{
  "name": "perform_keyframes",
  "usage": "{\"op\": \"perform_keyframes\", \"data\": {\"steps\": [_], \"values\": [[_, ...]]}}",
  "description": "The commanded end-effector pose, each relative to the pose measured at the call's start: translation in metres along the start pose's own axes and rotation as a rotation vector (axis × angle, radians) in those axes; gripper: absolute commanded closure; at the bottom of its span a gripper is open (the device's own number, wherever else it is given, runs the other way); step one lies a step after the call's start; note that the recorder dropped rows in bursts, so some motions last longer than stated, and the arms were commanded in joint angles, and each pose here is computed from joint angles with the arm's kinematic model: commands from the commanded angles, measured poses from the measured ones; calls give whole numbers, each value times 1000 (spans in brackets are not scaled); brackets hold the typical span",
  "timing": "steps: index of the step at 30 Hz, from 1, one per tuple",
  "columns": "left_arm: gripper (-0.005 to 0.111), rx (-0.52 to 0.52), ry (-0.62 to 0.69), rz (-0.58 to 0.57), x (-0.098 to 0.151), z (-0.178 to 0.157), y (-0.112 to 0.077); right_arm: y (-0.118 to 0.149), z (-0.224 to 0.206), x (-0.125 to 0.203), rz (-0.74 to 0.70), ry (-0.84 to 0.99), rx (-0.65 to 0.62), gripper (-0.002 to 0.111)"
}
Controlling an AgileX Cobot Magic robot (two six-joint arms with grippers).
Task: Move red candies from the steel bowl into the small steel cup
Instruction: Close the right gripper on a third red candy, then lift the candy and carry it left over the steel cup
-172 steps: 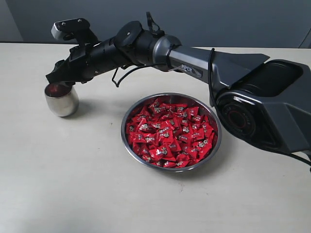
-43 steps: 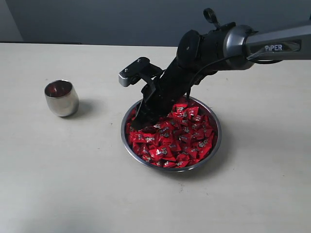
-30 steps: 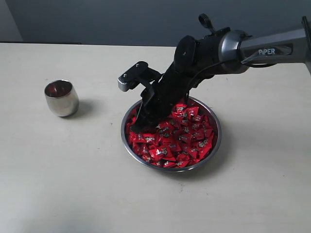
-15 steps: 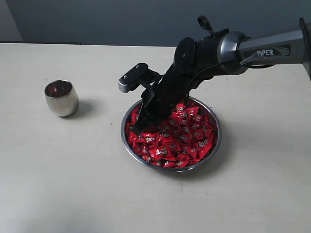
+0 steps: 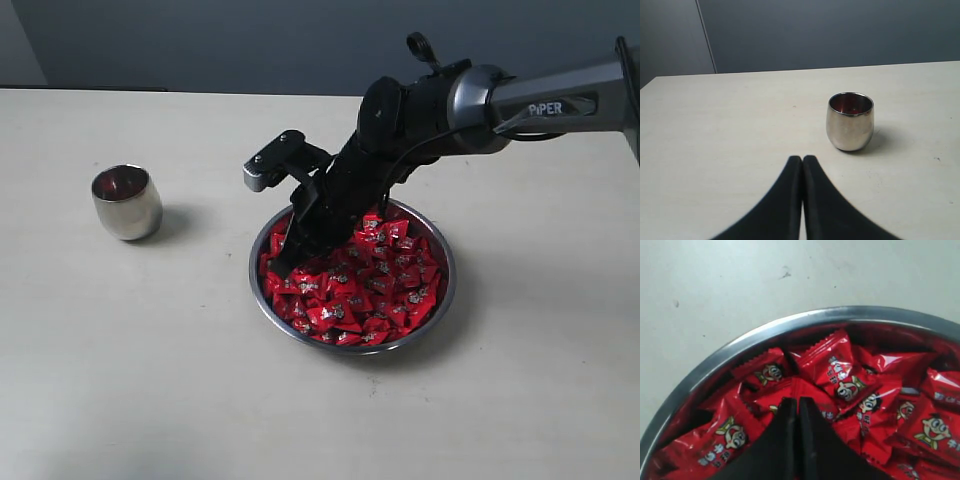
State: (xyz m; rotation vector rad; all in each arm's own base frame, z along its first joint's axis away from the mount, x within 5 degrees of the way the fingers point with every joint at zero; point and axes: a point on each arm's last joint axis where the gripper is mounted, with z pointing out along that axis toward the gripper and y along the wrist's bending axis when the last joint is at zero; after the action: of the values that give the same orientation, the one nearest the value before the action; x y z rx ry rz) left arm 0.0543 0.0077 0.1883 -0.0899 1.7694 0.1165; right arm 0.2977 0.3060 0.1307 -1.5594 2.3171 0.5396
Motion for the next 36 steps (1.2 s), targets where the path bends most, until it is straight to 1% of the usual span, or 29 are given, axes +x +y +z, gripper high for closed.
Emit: {"op": "perform_keyframes", "data": {"steps": [1, 11, 17, 19, 22, 26, 33, 36], "values": [[106, 0, -2, -3, 1, 0, 0, 1, -11, -5, -12, -25, 15, 109], [106, 0, -2, -3, 1, 0, 0, 4, -42, -19, -31, -108, 74, 109], [106, 0, -2, -3, 1, 0, 0, -9, -51, -17, 68, -92, 214, 109], [106, 0, -2, -3, 1, 0, 0, -14, -53, -16, 117, -102, 242, 109], [106, 0, -2, -3, 1, 0, 0, -20, -55, -18, 178, -145, 262, 109], [106, 0, -2, -3, 1, 0, 0, -22, -57, -25, 246, -240, 267, 109], [106, 0, -2, -3, 1, 0, 0, -24, -54, -40, 244, -347, 304, 109], [106, 0, -2, -3, 1, 0, 0, -33, -41, -61, 261, -376, 283, 109]]}}
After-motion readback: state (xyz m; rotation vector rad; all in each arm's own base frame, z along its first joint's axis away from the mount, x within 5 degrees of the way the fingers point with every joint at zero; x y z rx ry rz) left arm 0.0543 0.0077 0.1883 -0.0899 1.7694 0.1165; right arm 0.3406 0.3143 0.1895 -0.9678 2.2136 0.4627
